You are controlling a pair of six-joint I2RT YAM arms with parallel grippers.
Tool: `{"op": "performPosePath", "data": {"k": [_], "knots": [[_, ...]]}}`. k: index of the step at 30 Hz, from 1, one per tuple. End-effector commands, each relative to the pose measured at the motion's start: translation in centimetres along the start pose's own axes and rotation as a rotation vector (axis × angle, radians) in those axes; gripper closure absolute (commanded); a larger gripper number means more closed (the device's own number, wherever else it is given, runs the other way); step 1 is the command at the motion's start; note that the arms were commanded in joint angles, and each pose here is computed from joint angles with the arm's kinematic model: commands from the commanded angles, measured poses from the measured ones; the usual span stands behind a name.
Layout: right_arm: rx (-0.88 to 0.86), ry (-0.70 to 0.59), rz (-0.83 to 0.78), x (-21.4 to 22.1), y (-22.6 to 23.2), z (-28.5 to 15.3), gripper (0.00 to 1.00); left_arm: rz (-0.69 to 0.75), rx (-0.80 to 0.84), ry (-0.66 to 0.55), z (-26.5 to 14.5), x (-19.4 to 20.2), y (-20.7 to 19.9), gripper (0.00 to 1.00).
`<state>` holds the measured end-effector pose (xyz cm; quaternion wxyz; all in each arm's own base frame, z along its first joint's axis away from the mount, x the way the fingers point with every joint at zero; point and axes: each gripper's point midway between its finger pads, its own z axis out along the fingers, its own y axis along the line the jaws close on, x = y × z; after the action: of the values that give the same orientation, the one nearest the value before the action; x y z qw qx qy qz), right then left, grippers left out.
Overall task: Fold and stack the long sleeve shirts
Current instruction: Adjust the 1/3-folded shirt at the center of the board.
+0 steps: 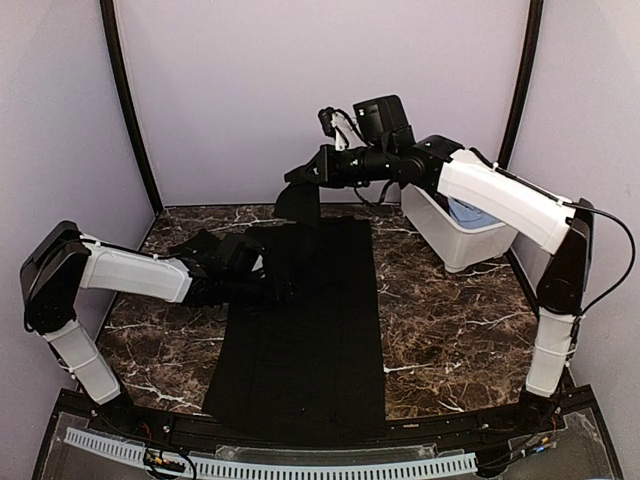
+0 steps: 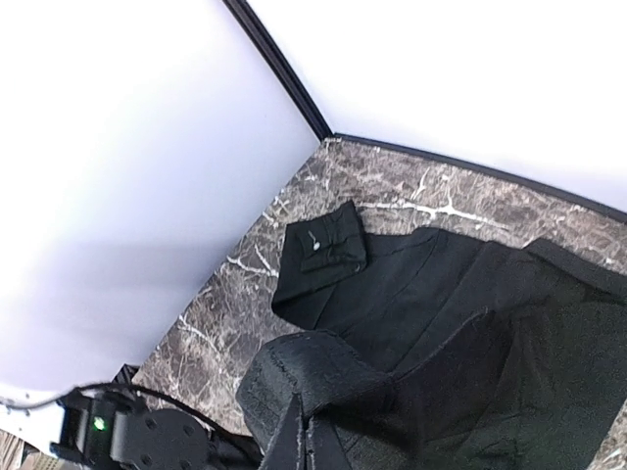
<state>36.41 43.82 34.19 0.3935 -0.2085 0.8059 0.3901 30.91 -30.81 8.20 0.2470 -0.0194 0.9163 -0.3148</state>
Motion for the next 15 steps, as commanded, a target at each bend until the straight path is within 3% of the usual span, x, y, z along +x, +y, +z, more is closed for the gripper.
{"op": "performPosePath", "data": {"k": [1, 9, 15], "knots": [[-0.037, -0.08, -0.035, -3.2, 0.5, -0.5, 1.0, -0.026, -0.038, -0.134, 1.8, -2.8, -0.6, 0.29], [-0.032, -0.101, -0.018, -4.0, -0.1, -0.2, 1.0, -0.039, -0.089, -0.261, 3.1, -6.5, -1.8, 0.33], [-0.002, -0.097, -0.013, -3.9, -0.9, -0.2, 1.0, -0.025, -0.116, -0.279, 3.6, -7.0, -1.6, 0.48]]}}
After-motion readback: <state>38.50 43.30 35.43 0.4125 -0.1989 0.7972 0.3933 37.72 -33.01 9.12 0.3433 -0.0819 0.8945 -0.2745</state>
